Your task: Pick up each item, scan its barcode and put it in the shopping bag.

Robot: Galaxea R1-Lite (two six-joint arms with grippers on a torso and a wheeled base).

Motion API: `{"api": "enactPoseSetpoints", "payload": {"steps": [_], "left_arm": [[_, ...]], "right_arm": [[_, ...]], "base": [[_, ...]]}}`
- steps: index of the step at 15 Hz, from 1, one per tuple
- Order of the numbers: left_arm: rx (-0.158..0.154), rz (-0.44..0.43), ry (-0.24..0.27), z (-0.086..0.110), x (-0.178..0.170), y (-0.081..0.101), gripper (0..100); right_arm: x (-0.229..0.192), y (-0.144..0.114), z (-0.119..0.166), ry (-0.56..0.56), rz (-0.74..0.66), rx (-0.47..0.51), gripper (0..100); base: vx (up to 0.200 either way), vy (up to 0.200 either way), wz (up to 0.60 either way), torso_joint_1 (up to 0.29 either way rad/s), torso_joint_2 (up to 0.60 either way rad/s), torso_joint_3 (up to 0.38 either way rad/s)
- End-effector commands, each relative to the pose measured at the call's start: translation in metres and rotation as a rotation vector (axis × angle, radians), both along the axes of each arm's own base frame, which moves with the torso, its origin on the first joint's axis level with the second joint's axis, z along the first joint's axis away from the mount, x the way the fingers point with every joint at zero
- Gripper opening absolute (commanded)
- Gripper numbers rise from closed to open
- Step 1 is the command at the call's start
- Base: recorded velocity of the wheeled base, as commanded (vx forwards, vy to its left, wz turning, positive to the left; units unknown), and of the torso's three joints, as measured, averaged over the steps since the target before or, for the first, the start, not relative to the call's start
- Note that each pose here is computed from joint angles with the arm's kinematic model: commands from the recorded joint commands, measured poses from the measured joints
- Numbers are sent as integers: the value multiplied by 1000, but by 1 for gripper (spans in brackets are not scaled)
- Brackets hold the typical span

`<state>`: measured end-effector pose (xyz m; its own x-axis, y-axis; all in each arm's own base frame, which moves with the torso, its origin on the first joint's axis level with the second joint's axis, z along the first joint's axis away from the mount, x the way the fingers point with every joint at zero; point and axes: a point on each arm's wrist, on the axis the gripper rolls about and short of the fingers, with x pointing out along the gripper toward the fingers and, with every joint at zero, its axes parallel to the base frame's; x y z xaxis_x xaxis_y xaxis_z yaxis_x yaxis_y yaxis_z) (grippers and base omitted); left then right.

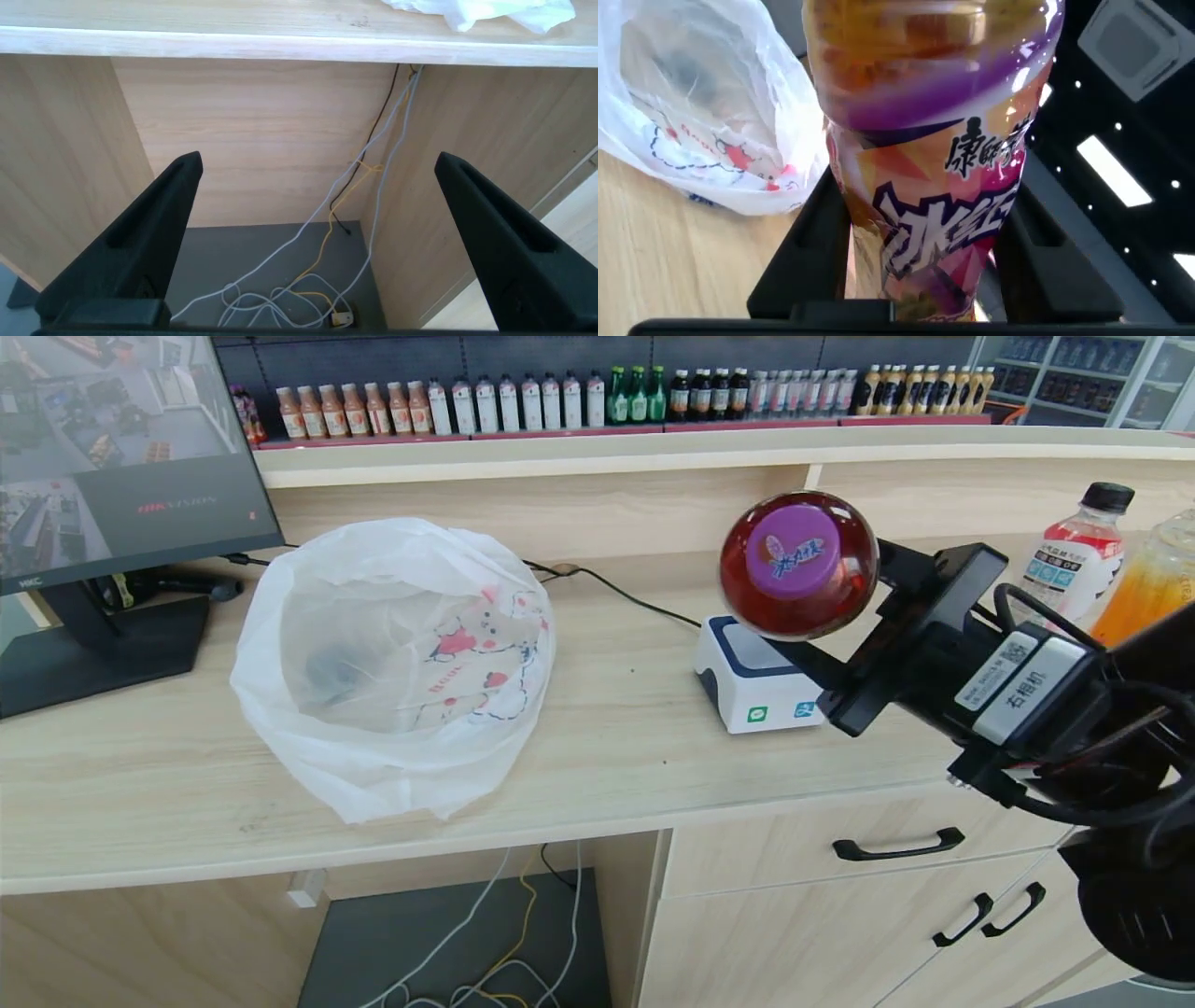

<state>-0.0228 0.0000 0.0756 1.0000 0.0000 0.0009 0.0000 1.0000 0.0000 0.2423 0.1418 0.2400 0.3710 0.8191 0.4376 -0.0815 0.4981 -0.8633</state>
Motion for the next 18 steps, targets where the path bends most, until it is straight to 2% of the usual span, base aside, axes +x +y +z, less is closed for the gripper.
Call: {"api": "enactPoseSetpoints", "payload": {"steps": [1, 5, 9, 15, 18], "left_arm": [[0, 0, -1, 0, 0, 0, 100], [0, 0, -1, 0, 0, 0, 100], [0, 0, -1, 0, 0, 0, 100], [0, 0, -1, 0, 0, 0, 100], [0, 0, -1, 0, 0, 0, 100]], "right_arm": [[19, -2, -1, -41, -5, -29, 0], [43, -28, -3, -110, 3, -120, 0], [55, -21, -17, -224, 44, -223, 0], [59, -14, -31, -298, 33, -277, 0], [63, -13, -37, -298, 42, -291, 0]], "base": [[0, 0, 0, 0, 0, 0], [0, 0, 0, 0, 0, 0], [0, 0, 0, 0, 0, 0], [0, 0, 0, 0, 0, 0], [0, 0, 0, 0, 0, 0]]}}
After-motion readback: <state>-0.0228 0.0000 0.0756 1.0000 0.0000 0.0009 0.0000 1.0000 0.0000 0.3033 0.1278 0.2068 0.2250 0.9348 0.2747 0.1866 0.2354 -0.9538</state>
